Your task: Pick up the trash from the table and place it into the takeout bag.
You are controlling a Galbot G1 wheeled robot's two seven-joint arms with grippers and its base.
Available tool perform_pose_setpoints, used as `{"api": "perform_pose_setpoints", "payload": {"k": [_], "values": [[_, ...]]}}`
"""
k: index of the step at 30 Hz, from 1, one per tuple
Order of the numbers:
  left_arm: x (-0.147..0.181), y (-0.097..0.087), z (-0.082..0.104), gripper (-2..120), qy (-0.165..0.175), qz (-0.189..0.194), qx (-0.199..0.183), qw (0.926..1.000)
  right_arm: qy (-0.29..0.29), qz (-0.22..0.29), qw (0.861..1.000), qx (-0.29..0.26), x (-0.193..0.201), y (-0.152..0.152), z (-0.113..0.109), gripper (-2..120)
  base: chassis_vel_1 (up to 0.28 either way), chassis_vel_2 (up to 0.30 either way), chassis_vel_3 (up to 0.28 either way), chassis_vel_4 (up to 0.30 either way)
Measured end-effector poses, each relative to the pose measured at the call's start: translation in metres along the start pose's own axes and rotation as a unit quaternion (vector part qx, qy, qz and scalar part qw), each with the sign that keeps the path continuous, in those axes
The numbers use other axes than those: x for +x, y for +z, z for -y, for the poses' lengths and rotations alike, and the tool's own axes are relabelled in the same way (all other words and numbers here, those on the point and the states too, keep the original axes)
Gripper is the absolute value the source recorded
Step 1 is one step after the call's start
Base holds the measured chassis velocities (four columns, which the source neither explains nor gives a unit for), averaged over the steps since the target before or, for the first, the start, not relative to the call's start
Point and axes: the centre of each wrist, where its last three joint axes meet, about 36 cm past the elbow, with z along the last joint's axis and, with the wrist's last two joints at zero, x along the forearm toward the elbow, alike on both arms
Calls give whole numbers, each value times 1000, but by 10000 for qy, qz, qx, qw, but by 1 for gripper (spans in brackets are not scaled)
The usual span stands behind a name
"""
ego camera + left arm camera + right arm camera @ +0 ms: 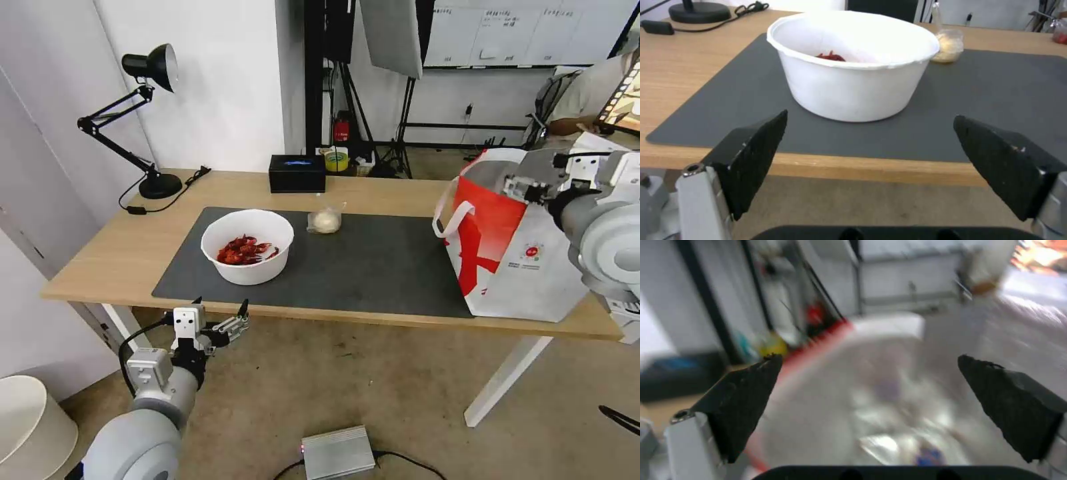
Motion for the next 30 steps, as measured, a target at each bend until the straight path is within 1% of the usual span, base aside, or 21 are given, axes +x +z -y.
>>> {"api": "perform_pose_setpoints", "payload": {"k": [3,4,5,8,9,11,15,19,20,22,23,27,28,30], "values": [[-1,0,0,100,-8,3,10,10000,-534,604,9967,-122,10,9,-3,100,0,0,0,0],[-1,0,0,100,-9,2,13,10000,-683,735,9949,-121,16,10,-3,100,0,0,0,0],[-1,0,0,100,-9,2,13,10000,-683,735,9949,-121,16,10,-3,100,0,0,0,0],[-2,0,-1,100,-4,10,12,10000,-1026,853,9910,50,40,18,-10,100,0,0,0,0],[-2,0,-1,100,-4,10,12,10000,-1026,853,9910,50,40,18,-10,100,0,0,0,0],[-2,-1,-2,100,6,19,25,10000,-1257,757,9888,275,61,33,-14,100,0,0,0,0],[-2,-3,-2,100,1,39,47,10000,-1412,669,9867,442,73,45,-18,100,0,0,0,0],[-1,-7,-6,100,-50,86,33,9999,-1653,356,9837,609,81,69,-26,100,0,0,0,0],[-1,-7,-6,100,-50,86,33,9999,-1653,356,9837,609,81,69,-26,100,0,0,0,0],[0,-8,-8,100,-95,98,27,9999,-1730,182,9825,666,84,83,-29,100,0,0,0,0],[0,-8,-8,100,-95,98,27,9999,-1730,182,9825,666,84,83,-29,100,0,0,0,0],[-1,-6,-10,100,-124,69,16,9999,-1722,-186,9816,799,95,118,-28,100,0,0,0,0],[-1,-6,-10,100,-124,69,16,9999,-1722,-186,9816,799,95,118,-28,100,0,0,0,0],[-2,-5,-11,100,-131,58,5,9999,-1699,-302,9813,852,99,131,-26,100,0,0,0,0]]}}
